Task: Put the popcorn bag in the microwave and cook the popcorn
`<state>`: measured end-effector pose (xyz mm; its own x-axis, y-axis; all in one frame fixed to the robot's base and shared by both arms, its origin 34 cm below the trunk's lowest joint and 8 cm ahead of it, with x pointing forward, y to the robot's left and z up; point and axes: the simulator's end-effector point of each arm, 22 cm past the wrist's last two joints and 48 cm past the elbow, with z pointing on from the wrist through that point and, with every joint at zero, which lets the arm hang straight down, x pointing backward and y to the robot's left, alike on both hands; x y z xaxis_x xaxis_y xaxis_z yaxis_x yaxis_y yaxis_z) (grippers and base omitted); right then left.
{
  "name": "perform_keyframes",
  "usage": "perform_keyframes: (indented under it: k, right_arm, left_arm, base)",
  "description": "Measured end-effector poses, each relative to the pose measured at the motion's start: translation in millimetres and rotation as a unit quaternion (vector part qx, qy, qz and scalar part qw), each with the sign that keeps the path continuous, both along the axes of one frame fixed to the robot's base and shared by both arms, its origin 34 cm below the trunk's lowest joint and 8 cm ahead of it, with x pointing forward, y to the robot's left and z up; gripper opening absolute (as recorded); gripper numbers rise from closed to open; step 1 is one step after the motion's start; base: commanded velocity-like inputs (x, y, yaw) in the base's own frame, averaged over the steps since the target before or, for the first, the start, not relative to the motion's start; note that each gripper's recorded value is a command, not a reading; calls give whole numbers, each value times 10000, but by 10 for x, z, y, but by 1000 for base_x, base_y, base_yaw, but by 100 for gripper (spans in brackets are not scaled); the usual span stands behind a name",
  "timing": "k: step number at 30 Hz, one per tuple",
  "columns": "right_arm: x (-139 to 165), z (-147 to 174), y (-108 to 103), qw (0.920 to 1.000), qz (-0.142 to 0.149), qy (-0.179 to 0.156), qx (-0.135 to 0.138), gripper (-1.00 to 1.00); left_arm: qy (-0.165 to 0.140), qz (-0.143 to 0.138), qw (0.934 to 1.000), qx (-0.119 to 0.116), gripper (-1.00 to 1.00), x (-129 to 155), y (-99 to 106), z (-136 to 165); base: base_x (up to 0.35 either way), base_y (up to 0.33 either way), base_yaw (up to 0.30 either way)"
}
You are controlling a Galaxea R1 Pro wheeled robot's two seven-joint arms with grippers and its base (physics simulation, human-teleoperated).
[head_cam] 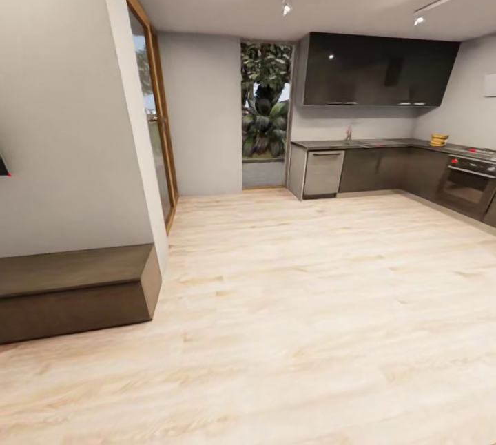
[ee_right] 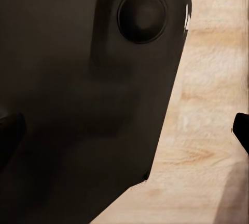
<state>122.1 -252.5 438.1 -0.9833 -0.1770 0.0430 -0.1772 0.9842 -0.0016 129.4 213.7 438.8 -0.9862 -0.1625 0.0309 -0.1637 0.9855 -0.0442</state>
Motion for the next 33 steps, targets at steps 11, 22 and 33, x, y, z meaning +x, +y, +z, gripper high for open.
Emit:
perform_keyframes:
  k: [11, 22, 33]
  right_arm:
    - [-1, 0, 0, 10000, 10, 3, 0, 100]
    - [3, 0, 1, 10000, -32, -8, 0, 100]
    - [46, -1, 8, 9999, -73, -103, 15, 100]
  left_arm:
    - [22, -4, 10000, -4, 100, -10, -2, 0]
    - [10, -1, 10000, -2, 100, -4, -1, 0]
    - [-13, -8, 10000, 2, 100, 6, 1, 0]
  base:
    - [328, 0, 0]
    - [328, 0, -8]
    - [328, 0, -234]
